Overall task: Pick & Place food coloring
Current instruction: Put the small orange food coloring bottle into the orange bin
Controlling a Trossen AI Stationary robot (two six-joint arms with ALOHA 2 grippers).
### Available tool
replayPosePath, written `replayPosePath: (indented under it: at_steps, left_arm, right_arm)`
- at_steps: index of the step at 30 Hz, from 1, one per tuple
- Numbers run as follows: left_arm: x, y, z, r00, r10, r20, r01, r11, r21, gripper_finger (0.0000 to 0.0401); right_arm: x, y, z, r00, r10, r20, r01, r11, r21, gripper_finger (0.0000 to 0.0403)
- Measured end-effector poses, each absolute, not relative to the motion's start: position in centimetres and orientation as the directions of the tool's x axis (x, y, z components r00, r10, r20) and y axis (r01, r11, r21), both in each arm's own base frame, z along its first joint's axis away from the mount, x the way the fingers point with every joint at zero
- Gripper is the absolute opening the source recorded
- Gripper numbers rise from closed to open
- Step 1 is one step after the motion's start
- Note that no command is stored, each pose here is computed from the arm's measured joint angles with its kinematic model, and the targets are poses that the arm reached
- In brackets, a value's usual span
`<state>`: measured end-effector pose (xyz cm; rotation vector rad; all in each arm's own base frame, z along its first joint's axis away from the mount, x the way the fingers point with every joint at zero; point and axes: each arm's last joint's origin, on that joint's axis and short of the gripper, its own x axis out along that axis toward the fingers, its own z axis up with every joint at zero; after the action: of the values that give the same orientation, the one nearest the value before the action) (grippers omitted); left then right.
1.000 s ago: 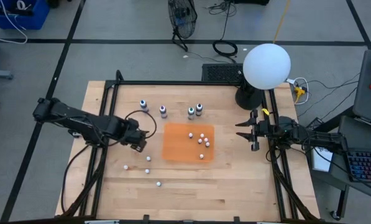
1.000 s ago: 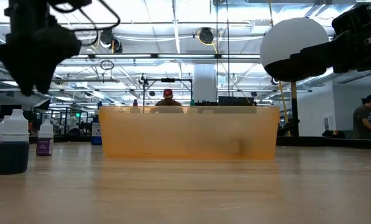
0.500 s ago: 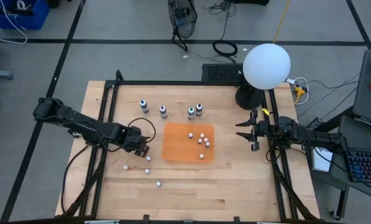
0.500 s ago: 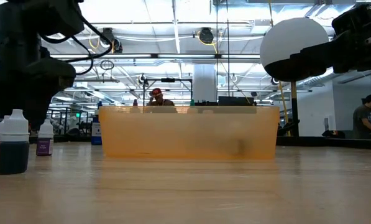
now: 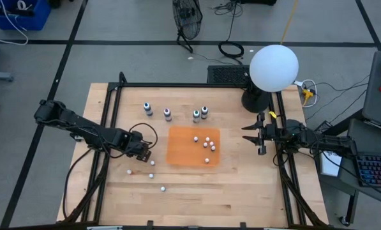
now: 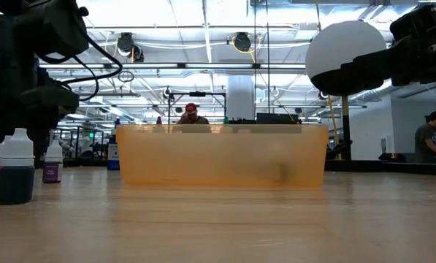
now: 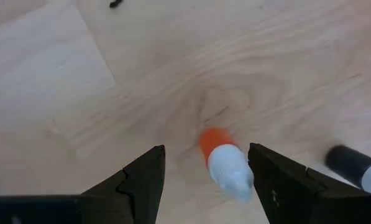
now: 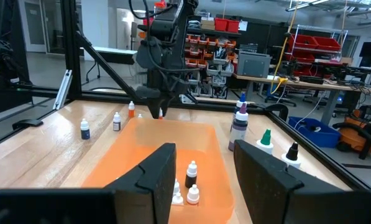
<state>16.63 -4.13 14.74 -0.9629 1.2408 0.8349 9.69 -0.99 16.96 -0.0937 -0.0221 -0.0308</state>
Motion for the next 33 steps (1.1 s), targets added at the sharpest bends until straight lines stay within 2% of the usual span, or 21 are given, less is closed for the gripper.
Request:
replayPosePath:
  at_steps: [21,25,33]
  left_arm:
    - [17.06,-4.24,15.20,0.171,-0.007,-0.985,-0.886,0.437,-0.156,0.0226]
    - [17.07,-4.23,15.21,0.171,-0.005,-0.985,-0.886,0.437,-0.156,0.0192]
    - [17.12,-4.19,15.24,0.179,0.012,-0.984,-0.878,0.453,-0.154,0.0077]
  right_arm:
    - [9.69,-0.99,16.95,0.999,-0.030,0.023,0.032,0.995,-0.093,0.0151]
    - [9.69,-0.99,16.95,0.999,-0.030,0.023,0.032,0.995,-0.093,0.0150]
    - [9.70,-0.99,16.94,0.999,-0.030,0.023,0.032,0.995,-0.093,0.0152]
